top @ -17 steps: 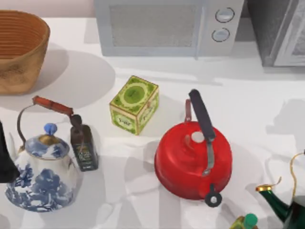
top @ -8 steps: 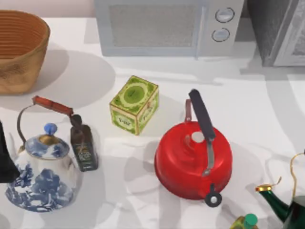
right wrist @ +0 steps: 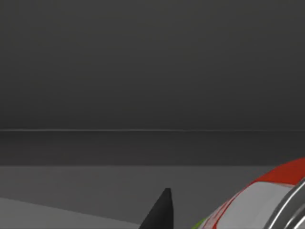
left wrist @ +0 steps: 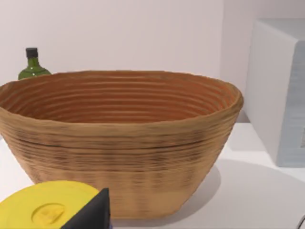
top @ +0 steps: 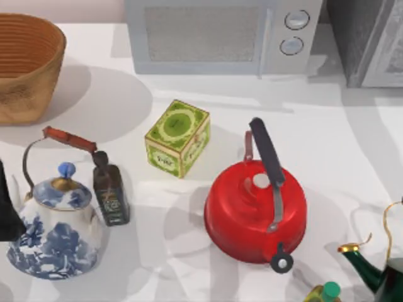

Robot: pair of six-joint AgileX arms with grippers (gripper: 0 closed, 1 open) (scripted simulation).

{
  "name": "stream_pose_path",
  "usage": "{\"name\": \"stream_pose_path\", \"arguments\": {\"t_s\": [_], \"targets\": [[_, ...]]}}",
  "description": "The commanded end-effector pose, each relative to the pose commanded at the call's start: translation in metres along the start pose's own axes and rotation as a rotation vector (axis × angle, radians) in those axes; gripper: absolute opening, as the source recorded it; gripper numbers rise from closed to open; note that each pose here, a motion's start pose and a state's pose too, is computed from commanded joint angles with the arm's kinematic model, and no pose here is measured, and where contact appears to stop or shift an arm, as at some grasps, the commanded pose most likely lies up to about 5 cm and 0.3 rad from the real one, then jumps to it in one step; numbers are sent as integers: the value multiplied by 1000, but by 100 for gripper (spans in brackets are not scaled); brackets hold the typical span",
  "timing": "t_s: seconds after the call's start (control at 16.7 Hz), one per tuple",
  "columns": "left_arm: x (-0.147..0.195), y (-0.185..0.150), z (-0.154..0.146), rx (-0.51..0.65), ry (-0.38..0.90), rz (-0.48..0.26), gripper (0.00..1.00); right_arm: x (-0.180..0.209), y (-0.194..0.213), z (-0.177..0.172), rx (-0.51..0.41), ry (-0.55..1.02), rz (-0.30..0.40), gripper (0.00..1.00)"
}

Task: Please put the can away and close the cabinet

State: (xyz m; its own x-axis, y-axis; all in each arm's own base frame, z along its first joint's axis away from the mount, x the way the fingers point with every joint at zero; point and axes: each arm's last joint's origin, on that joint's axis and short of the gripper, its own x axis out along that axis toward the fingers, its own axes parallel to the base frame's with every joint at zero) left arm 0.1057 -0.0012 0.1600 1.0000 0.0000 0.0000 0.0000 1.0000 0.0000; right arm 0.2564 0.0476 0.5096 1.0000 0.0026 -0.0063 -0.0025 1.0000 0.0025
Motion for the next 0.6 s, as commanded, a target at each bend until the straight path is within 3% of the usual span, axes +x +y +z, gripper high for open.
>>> {"name": "stream_pose_path", "arguments": {"t_s": [0.3, 0.6], "targets": [[0, 0, 0, 0, 0, 0, 100, 8, -1, 1, -1, 9, -6, 0], [0, 0, 0, 0, 0, 0, 100, 59, 2, 14, -12, 37, -16, 0]]}}
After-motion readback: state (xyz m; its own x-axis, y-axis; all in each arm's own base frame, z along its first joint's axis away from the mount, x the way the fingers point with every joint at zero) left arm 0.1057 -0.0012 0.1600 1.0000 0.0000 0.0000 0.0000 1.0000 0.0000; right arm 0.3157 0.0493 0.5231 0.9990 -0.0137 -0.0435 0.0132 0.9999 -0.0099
